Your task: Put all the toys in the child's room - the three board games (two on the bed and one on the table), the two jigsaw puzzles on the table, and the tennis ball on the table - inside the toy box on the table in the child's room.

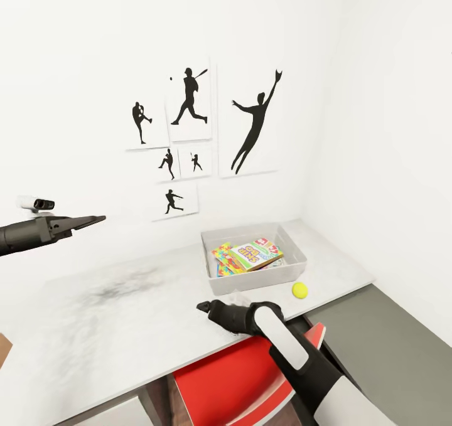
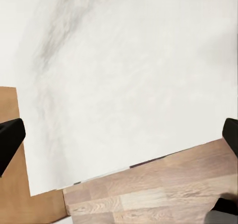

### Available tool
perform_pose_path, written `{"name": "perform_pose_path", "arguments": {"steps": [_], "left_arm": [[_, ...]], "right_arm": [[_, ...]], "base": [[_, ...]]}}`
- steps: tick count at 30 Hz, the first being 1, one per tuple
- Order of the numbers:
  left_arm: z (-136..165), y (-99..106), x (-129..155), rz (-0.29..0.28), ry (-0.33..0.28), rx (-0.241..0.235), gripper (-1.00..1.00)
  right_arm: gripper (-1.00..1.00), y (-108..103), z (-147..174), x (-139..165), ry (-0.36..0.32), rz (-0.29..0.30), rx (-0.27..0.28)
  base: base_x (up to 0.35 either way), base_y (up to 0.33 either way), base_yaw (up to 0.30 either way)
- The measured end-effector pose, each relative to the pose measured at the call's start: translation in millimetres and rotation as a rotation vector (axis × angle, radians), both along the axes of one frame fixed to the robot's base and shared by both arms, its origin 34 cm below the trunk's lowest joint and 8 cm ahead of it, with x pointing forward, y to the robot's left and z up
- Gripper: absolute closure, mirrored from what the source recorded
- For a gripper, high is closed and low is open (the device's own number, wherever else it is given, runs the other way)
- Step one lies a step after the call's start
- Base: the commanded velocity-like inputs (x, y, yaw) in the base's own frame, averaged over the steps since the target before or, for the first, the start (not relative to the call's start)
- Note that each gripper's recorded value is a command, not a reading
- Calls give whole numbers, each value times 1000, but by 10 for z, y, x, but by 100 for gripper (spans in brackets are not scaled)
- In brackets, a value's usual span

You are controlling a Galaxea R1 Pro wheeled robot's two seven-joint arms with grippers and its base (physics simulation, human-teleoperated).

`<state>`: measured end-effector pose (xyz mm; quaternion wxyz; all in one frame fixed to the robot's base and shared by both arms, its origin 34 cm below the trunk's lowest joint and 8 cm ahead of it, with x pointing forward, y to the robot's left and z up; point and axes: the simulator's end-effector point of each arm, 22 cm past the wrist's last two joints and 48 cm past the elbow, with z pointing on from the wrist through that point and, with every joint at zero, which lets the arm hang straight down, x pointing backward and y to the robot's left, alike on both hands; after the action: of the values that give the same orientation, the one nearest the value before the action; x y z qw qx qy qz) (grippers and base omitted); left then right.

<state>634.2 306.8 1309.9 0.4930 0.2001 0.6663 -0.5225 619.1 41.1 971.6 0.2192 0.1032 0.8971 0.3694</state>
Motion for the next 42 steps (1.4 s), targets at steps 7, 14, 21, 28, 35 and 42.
{"name": "perform_pose_path", "arguments": {"steps": [7,14,21,28,35,42], "left_arm": [[-1,0,0,0,0,0,-100],[-1,0,0,0,0,0,-100],[0,0,-1,0,0,0,-100],[-1,0,0,0,0,0,-100],[-4,1,2,1,1,1,-100],[-4,1,3,1,-1,2,-100]], "right_arm": [[-100,-2,-15,-12,-12,4,-17],[-100,-68,-24,41,-61,10,-82],[-100,-228,453,272,-254,1,-192],[-100,-538,656,364,-301,-19,-282],[-100,-885,692,476,-266,-51,-306],[-100,-1447,644,609,-216,-116,-340]], "base": [[0,0,0],[0,0,0],[0,0,0],[0,0,0],[0,0,0],[0,0,0]]}}
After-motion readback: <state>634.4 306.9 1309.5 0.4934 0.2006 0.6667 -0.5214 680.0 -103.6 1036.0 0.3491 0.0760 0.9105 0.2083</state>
